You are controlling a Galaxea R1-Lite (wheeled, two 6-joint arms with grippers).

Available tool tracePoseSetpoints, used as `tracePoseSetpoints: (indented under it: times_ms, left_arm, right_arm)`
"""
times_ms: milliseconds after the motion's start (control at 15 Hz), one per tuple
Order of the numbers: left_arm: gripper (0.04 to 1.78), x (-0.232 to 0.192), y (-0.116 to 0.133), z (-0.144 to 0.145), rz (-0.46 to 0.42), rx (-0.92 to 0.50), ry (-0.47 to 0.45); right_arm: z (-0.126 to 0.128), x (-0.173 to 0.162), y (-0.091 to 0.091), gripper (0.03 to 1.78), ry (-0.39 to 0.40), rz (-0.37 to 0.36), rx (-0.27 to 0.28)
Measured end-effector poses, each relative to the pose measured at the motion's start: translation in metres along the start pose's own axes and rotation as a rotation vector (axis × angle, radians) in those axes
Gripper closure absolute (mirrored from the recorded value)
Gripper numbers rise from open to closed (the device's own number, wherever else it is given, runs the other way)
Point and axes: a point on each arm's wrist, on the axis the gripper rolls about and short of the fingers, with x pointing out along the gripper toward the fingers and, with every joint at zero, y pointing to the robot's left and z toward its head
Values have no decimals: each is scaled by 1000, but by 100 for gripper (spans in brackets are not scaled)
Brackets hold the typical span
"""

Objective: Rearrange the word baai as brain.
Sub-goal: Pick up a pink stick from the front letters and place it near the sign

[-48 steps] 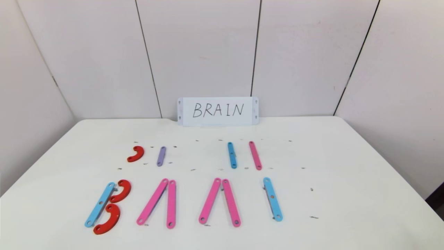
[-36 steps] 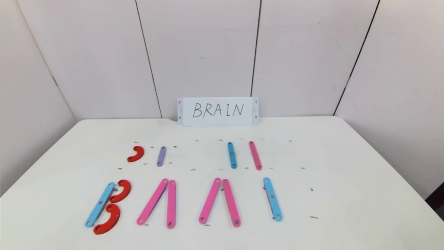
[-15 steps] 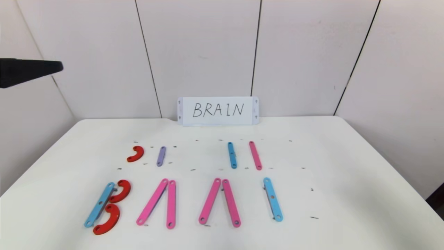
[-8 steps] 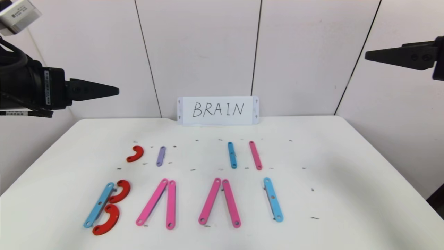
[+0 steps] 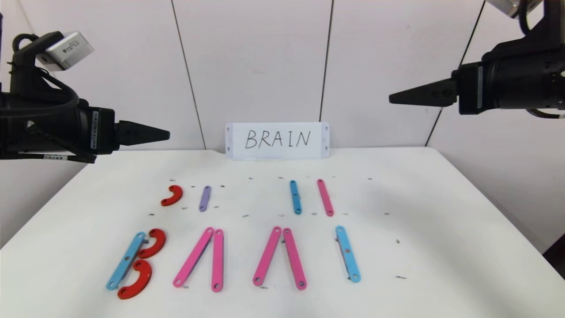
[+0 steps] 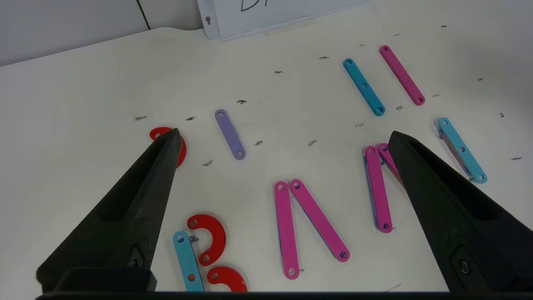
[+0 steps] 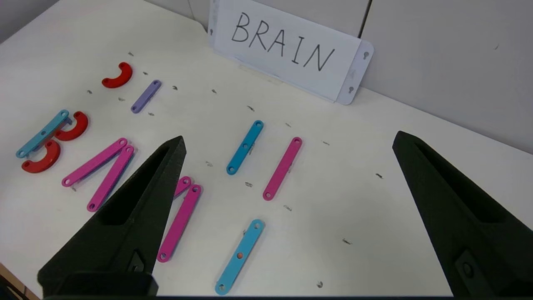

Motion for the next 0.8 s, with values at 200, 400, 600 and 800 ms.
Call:
tracePoseSetpoints:
  times_ms: [200, 400, 600, 800]
  left_arm:
    - [8, 12, 3, -7, 20, -5, 88]
    - [8, 21, 7, -17, 64, 33, 240]
    - [8, 33, 7, -29, 98, 99, 379]
    - [8, 48, 2, -38, 95, 115, 444]
  right_arm:
    - [-6, 20, -2, 7, 45, 13, 8]
    - [-10, 31, -1, 7, 72, 22, 9]
    - [-13, 39, 0, 7, 91, 30, 7]
    - [-15, 42, 1, 7, 102, 35, 4]
